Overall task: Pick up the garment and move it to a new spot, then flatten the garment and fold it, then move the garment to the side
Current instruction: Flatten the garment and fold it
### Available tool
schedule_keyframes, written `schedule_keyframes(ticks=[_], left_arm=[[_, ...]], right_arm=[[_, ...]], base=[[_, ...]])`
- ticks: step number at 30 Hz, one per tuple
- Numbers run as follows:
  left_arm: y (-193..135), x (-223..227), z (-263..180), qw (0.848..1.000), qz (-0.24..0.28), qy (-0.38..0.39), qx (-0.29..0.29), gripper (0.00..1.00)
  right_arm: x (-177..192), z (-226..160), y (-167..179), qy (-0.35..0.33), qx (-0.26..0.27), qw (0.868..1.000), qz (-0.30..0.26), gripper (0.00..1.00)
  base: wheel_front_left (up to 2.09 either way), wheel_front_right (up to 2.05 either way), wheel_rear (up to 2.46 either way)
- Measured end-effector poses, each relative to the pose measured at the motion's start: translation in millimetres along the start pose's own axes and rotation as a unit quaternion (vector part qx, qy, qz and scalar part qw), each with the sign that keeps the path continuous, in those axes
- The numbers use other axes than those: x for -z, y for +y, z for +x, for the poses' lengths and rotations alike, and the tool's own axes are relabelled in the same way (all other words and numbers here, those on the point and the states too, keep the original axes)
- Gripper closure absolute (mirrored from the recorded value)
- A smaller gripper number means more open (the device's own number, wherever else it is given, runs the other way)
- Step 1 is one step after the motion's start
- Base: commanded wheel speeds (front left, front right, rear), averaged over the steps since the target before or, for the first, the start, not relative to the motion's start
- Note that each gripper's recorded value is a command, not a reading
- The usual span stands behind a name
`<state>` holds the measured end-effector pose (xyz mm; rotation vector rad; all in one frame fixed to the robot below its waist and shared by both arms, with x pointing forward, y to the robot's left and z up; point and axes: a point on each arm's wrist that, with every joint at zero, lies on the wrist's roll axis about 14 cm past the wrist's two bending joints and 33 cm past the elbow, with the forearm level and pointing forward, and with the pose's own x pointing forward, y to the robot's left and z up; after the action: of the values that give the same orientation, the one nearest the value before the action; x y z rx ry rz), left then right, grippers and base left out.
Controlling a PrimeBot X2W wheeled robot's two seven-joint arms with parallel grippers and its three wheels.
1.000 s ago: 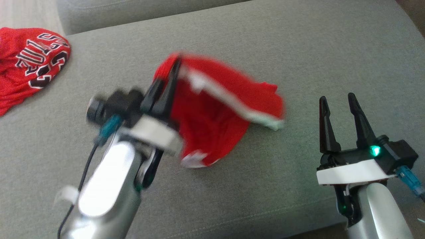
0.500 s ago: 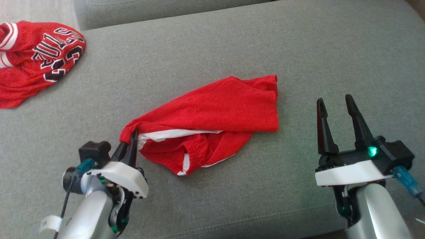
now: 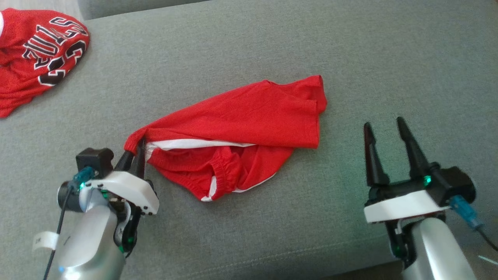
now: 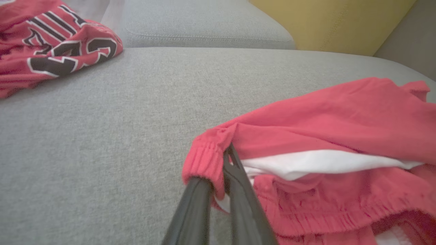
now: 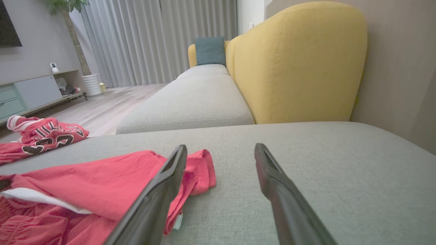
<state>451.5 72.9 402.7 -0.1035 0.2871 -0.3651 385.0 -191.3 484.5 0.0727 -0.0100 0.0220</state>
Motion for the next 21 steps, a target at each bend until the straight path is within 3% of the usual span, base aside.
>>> schedule_keyframes(ticks=[1, 10, 21], left_arm=[[1, 3, -1, 1.000, -0.001, 0.005, -0.002, 0.00], [-1, 2, -16, 1.000, -0.021, -0.005, -0.009, 0.00], [-5, -12, -68, 0.996, -0.053, -0.061, -0.039, 0.00]], right_arm=[[4, 0, 2, 0.007, -0.003, 1.000, 0.000, 0.00], [28, -2, 25, 0.044, -0.037, 0.998, 0.004, 0.00], [48, 12, 54, 0.081, -0.089, 0.993, -0.015, 0.00]], base=[[0.00, 0.00, 0.00], [0.00, 0.00, 0.00], [0.00, 0.00, 0.00]])
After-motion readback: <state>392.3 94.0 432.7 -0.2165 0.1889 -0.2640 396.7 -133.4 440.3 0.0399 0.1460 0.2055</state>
